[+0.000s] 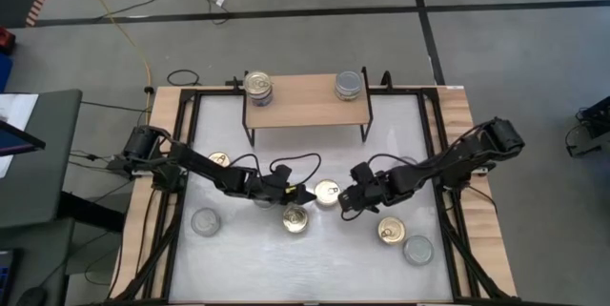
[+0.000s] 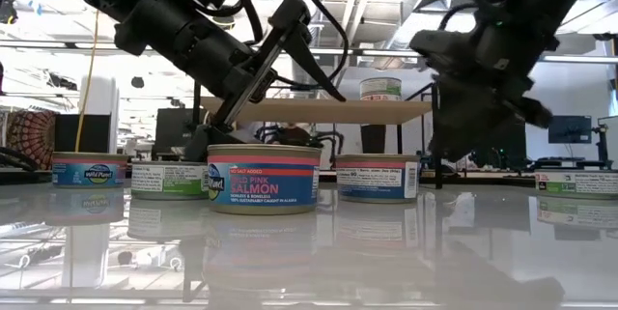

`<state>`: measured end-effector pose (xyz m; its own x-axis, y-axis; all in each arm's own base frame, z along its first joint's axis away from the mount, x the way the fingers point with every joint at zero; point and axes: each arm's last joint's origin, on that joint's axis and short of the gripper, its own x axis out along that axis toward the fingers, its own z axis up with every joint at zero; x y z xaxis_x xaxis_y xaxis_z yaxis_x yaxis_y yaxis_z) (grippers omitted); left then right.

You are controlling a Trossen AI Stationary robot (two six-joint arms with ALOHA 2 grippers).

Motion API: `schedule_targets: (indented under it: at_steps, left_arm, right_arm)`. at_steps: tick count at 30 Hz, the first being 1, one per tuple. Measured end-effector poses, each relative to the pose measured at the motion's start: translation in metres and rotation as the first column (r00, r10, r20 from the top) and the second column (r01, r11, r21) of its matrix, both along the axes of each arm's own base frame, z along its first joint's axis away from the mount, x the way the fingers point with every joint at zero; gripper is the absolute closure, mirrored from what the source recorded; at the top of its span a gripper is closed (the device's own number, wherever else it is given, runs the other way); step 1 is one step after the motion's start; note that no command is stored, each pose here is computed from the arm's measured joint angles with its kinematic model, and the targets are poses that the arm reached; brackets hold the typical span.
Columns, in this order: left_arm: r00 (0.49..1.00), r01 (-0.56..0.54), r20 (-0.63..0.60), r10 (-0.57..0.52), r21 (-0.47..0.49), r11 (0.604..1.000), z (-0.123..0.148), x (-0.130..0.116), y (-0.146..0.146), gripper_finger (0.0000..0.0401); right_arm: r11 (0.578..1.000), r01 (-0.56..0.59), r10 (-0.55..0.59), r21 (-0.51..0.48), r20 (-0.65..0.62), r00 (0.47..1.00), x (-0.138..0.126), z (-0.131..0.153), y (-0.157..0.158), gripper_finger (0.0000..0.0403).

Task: Stack canned seafood by type on shelf
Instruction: Put the blue pink tuna can on the shelf aligned with the stacked blue pink tuna cans

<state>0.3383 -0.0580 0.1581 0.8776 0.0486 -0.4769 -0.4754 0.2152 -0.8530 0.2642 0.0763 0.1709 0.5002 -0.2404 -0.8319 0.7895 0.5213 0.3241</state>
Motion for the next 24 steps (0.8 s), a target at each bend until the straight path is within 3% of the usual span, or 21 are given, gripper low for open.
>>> schedule_targets:
  at_steps: [8, 17, 21, 24]
  left_arm:
    - [0.999, 0.039, -0.003, -0.039, 0.023, 0.999, 0.000, 0.002, 0.008, 0.0019]
    - [0.997, 0.076, -0.007, -0.076, 0.035, 0.996, 0.000, 0.004, 0.022, 0.0019]
    - [0.996, 0.093, -0.008, -0.092, 0.039, 0.995, 0.000, 0.004, 0.028, 0.0019]
    - [0.995, 0.102, -0.007, -0.102, 0.051, 0.994, 0.001, 0.005, 0.032, 0.0019]
  right_arm:
    - [0.994, -0.104, 0.103, -0.015, -0.056, 0.993, -0.021, 0.008, 0.023, 0.0264]
    - [0.998, 0.003, 0.004, 0.066, -0.102, 0.995, -0.043, 0.013, 0.035, 0.0266]
    - [0.998, 0.060, -0.060, 0.004, -0.080, 0.995, -0.064, 0.034, 0.025, 0.0266]
    - [0.992, 0.119, -0.119, -0.046, 0.003, 0.993, -0.083, 0.042, 0.014, 0.0265]
